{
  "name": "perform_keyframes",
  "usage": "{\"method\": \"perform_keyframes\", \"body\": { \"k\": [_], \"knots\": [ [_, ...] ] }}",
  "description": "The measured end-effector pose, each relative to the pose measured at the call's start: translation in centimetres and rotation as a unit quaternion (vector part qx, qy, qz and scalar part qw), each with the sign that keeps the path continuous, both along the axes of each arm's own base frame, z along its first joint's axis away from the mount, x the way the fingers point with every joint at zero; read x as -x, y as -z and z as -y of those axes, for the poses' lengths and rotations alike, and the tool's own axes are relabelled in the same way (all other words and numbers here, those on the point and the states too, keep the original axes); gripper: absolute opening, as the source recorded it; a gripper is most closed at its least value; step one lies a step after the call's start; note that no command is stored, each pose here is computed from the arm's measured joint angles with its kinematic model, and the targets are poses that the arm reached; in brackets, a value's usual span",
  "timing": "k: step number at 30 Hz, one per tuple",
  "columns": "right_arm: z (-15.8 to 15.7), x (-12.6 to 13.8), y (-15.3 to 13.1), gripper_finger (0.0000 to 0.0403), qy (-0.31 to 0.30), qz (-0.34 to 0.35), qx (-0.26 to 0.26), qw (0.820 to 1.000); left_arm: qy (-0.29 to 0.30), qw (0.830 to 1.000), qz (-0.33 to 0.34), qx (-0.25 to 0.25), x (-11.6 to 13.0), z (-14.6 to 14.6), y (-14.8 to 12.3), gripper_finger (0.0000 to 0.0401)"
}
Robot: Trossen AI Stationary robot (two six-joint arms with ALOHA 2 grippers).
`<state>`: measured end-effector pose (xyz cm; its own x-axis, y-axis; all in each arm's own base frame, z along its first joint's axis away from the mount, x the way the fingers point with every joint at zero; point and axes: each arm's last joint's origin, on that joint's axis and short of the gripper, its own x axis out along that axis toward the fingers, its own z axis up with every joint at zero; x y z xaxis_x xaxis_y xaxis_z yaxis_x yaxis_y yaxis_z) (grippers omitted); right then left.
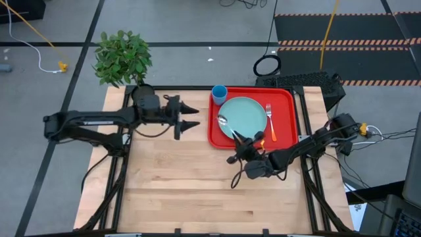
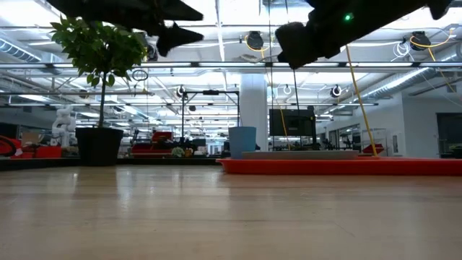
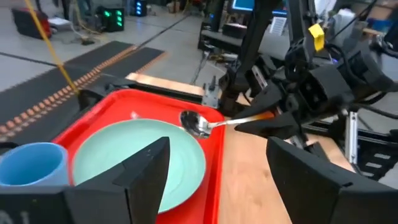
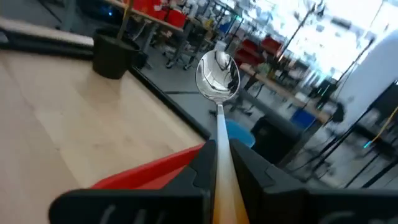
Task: Pick and place plate/cup/fork/spoon on tray
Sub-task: Put the orange spoon on the red tray to the right of the orange fork
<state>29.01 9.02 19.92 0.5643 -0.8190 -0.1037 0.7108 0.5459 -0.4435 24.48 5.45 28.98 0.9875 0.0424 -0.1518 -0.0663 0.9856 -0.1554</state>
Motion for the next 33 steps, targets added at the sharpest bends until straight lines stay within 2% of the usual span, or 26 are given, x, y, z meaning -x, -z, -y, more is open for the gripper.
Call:
{"method": "perform_keyframes", "body": {
  "k": [6,13,21,25,33],
  "knots": [
    [1.6,1.1,-0.8,0.0018,-0.011,0.066,-0.113,0.991,-0.029,0.999,-0.006,-0.014,2.7,0.5,-1.5,0.0271],
    [4.5,3.9,-2.1,0.0018,0.011,0.044,-0.213,0.976,-0.032,0.999,-0.023,-0.012,4.1,0.8,-1.8,0.0271],
    [6.2,9.1,-2.8,0.0018,0.101,0.007,-0.254,0.962,-0.031,0.999,-0.029,-0.016,4.0,0.8,-1.6,0.0271],
    [6.6,11.3,-2.7,0.0018,0.158,-0.005,-0.276,0.948,-0.032,0.999,-0.032,-0.013,4.0,0.8,-1.6,0.0271],
    [7.5,14.2,-1.4,0.0018,0.270,-0.013,-0.283,0.920,-0.032,0.999,-0.031,-0.011,4.0,0.8,-1.6,0.0271]
  ]
}}
